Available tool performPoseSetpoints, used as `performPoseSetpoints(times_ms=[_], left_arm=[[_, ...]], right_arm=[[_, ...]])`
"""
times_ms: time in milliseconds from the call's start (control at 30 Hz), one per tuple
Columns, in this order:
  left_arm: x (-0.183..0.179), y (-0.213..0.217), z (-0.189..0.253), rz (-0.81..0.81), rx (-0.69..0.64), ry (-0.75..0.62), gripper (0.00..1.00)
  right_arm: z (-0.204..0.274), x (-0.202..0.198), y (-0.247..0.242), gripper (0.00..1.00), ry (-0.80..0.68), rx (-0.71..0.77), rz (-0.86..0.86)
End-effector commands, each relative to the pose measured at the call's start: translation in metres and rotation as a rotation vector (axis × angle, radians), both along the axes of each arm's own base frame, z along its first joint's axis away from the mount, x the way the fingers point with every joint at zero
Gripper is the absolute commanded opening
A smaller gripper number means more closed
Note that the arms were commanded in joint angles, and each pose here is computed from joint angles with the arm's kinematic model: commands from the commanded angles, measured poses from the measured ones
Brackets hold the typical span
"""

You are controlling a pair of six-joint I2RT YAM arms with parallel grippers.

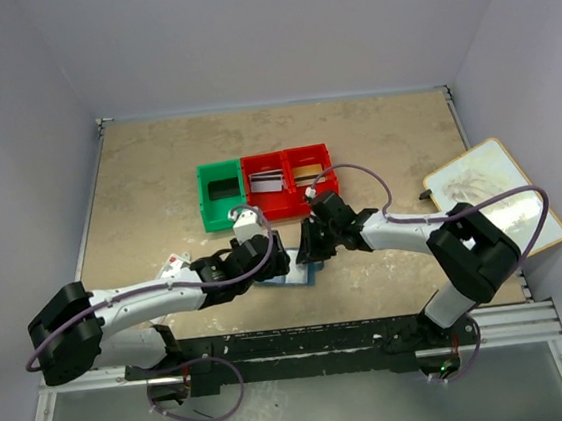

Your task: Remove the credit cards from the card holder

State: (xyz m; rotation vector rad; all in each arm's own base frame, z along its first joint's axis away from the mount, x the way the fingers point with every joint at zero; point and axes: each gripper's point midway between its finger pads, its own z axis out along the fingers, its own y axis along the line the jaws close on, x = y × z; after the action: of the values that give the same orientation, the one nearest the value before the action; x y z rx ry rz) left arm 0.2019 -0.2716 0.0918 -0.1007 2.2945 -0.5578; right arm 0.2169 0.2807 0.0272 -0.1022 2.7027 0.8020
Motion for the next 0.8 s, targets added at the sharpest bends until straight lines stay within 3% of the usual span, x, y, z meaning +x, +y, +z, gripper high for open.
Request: performPoseSetpoints(times_ms=[0, 767], left_arm=[[0.0, 0.005, -0.02, 0.032, 0.043, 0.041, 0.63], [-0.001, 0.001, -0.036, -0.003, 0.107, 0.077, 0.63]], right_arm=[[-0.003, 0.003, 0.001, 0.23, -0.012, -0.016, 0.0], [-0.005, 0.001, -0.003, 0.23, -0.016, -0.019, -0.005]])
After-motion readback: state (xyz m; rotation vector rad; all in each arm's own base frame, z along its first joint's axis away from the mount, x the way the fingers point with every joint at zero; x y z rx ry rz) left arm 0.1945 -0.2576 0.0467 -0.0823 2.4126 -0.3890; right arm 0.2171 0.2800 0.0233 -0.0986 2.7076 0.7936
